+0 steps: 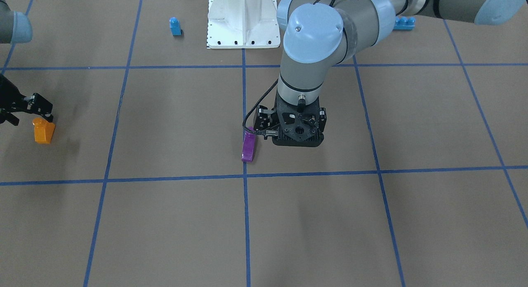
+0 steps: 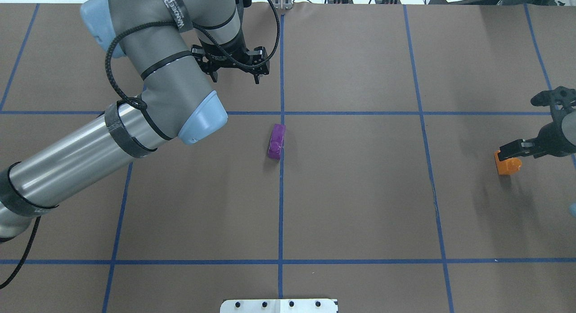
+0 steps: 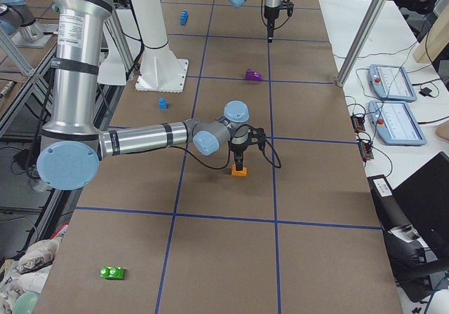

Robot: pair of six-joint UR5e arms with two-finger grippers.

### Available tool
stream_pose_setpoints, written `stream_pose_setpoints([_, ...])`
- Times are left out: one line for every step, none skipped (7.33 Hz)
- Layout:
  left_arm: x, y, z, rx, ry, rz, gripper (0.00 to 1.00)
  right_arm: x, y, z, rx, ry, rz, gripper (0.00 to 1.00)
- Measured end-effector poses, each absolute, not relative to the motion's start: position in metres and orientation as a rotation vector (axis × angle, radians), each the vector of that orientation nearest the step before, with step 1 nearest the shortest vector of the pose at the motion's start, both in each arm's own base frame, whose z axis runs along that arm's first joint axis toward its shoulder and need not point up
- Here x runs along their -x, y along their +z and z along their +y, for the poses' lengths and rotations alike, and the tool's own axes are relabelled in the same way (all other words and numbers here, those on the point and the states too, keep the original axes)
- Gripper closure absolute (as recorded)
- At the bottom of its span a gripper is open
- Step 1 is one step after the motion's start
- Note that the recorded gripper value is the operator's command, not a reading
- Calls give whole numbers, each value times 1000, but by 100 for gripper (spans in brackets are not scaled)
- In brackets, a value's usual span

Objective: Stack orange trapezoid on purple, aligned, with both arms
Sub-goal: 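Lower the right gripper onto the orange trapezoid block while the left arm withdraws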

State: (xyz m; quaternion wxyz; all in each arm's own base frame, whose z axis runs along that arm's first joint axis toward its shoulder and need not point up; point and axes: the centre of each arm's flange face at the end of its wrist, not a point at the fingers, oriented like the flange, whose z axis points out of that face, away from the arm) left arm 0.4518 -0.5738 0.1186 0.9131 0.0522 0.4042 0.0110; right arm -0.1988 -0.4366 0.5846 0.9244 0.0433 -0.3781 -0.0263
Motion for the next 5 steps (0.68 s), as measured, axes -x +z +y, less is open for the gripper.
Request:
stream_pose_setpoints([-452,119,-574,-107,23,832,0,210,598,-440,-90,-69,-778,1])
stream_pose_setpoints([-452,121,-574,-106,23,832,0,218,607,-445,-94,-79,-783,1])
stream_pose_setpoints([-452,124,-574,-104,22,830,1,221,611,-447,-95,-83,-785,1])
stream_pose_setpoints([-452,127,-574,-101,22,829,0,221,613,-447,-93,-84,-786,4])
stream_pose_setpoints([-452,128,-574,-101,21,829,0,219,615,-445,-89,-83,-788,23])
